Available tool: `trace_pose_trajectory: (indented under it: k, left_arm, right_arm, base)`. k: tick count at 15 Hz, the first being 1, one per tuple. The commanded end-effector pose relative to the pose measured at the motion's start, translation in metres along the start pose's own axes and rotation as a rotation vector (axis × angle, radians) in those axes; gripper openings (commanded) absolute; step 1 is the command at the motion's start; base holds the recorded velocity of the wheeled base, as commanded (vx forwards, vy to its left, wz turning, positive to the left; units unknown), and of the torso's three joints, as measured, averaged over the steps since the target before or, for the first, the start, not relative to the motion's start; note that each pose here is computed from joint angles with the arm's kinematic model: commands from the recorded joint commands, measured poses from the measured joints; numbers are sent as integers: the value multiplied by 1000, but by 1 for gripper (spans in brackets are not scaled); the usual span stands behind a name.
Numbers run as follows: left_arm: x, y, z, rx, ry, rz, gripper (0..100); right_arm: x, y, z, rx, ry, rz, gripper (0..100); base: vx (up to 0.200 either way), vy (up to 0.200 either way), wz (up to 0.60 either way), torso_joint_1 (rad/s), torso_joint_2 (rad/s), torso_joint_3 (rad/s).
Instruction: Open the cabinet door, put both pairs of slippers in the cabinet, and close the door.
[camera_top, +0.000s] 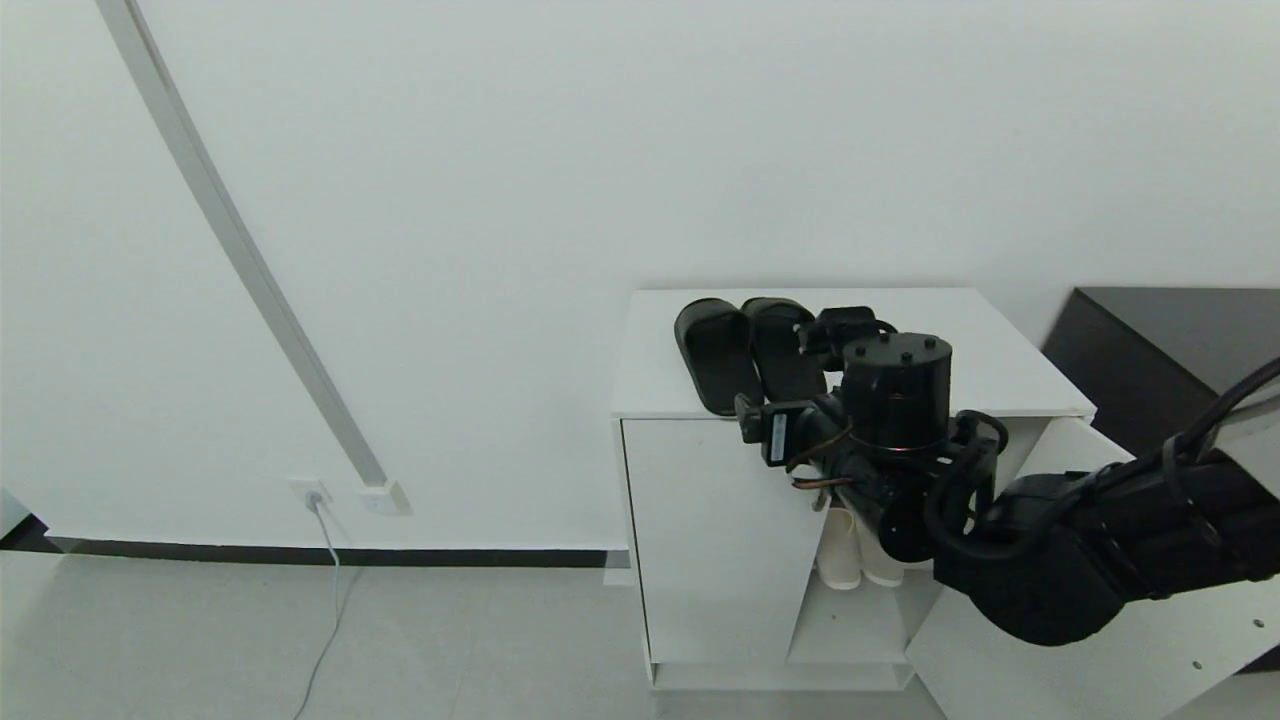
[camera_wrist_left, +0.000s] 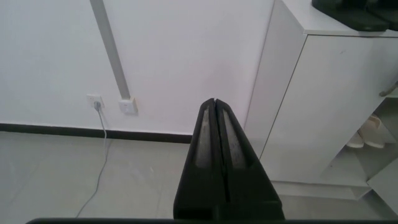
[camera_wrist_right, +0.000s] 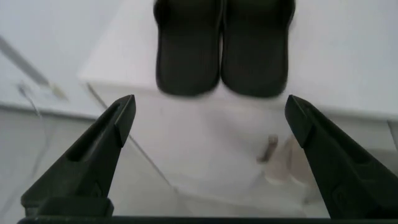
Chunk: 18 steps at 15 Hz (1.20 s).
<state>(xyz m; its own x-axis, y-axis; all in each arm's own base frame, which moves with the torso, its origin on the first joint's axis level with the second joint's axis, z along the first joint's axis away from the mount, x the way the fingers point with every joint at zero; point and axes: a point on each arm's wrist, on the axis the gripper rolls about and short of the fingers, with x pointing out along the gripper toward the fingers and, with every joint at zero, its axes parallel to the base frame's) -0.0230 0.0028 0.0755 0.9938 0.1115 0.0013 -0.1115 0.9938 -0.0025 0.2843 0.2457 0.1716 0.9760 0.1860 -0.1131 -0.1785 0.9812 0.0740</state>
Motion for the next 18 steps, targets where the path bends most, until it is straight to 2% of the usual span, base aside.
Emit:
trace_pose_trajectory:
  k: [1, 4, 9, 16, 18]
  left_arm:
    - [0, 0, 0, -1, 1, 0, 0]
    - [0, 0, 0, -1, 1, 0, 0]
    - [0, 0, 0, -1, 1, 0, 0]
    - [0, 0, 0, -1, 1, 0, 0]
    - [0, 0, 0, -2, 1, 0, 0]
  right_arm:
    - [6, 1, -18, 6, -38, -2, 100]
    - [10, -4, -26, -26, -54, -5, 100]
    - [11, -4, -25, -36, -51, -4, 100]
    - [16, 0, -27, -78, 43, 24, 100]
    - [22, -1, -33, -82, 56, 24, 100]
  base:
    - [0, 0, 0, 0, 0, 0]
    - [0, 0, 0, 0, 0, 0]
    - [200, 0, 0, 2, -2, 3]
    - [200, 0, 0, 5, 5, 4]
    - [0, 0, 0, 0, 0, 0]
